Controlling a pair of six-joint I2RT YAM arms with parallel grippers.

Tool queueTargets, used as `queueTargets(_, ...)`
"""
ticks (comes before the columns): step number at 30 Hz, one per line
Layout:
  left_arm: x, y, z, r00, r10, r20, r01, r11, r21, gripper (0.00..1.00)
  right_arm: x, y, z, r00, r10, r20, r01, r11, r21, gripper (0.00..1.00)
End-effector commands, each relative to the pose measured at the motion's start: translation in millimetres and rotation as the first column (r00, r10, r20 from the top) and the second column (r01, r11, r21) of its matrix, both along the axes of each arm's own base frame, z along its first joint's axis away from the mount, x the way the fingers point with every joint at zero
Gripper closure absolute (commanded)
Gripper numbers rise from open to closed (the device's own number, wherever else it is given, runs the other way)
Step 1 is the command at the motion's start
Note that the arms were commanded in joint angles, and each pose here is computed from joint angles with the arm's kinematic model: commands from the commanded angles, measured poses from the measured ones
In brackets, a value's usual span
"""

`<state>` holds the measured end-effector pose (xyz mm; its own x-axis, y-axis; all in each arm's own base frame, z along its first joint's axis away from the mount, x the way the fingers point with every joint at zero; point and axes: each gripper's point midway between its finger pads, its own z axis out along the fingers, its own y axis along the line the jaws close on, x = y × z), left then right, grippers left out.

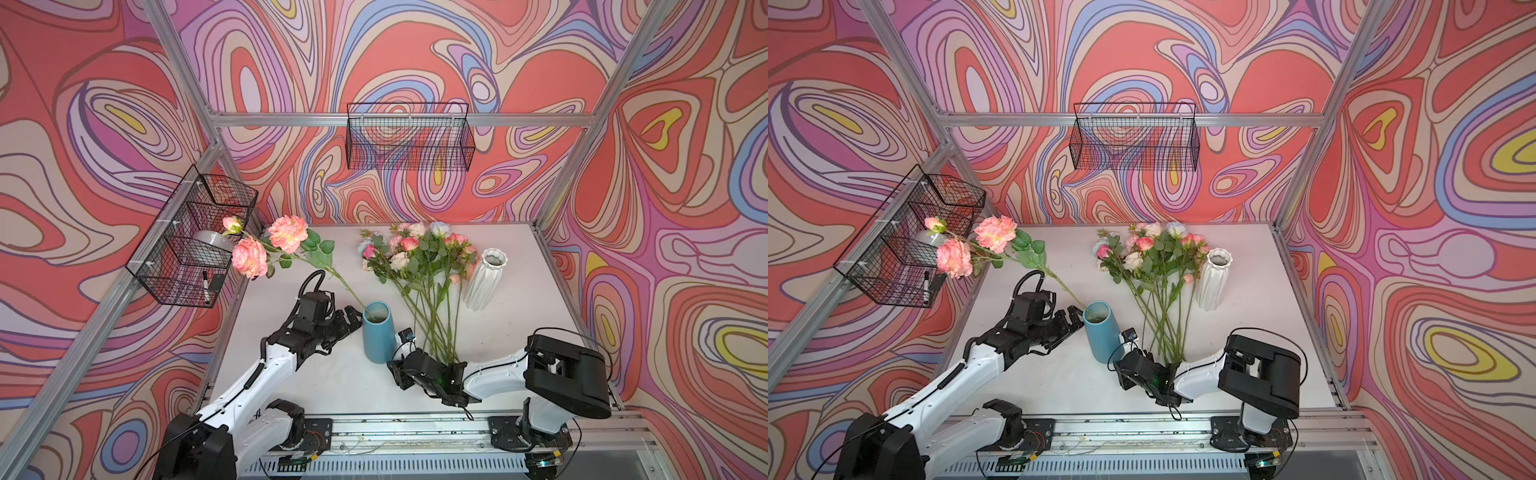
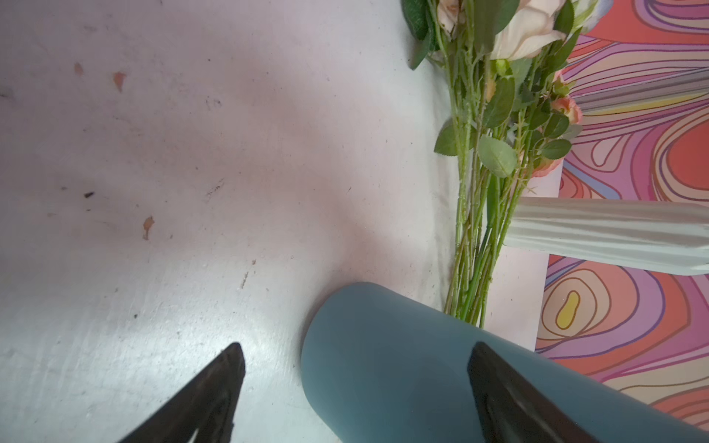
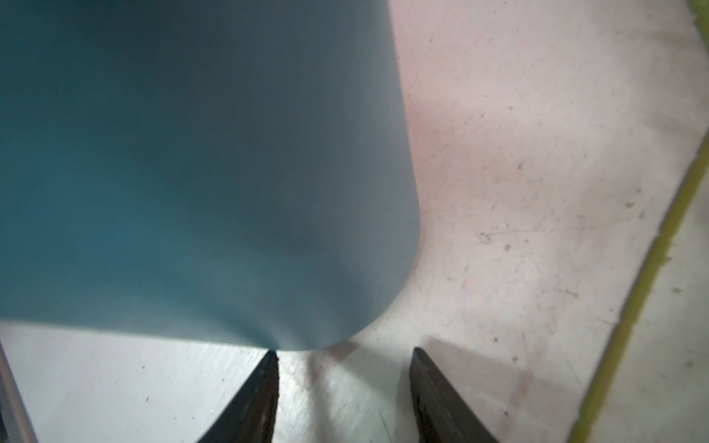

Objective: Arrange flowers in a vase
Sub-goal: Move the vase to the center of the table.

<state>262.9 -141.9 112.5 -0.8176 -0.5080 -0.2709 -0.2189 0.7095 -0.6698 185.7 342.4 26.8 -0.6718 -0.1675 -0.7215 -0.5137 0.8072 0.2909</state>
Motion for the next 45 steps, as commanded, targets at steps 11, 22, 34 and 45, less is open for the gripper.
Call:
queueTargets(11, 9, -7, 26, 0.998, -0.006, 0.063, 0.008, 0.999, -0.036, 0.07, 19, -31, -10, 0.986, -0.168, 0.010, 0.169, 0.985, -0.043, 0.36)
queueTargets(22, 19, -8, 19, 0.999, 0.011, 0.050, -0.010, 1.000, -0.024, 0.07, 46, -26, -10, 0.982, -0.190, 0.020, 0.190, 0.982, -0.015, 0.36)
queueTargets(34, 38, -2, 9, 0.997, 0.070, 0.013, -0.070, 0.997, 0.027, 0.07, 75, -22, -13, 0.981, -0.193, 0.007, 0.194, 0.981, -0.024, 0.37)
queueTargets(45, 28, 30, -3, 0.983, 0.181, -0.040, -0.178, 0.981, 0.077, 0.07, 60, -28, 30, 0.992, -0.126, 0.011, 0.126, 0.992, 0.001, 0.35)
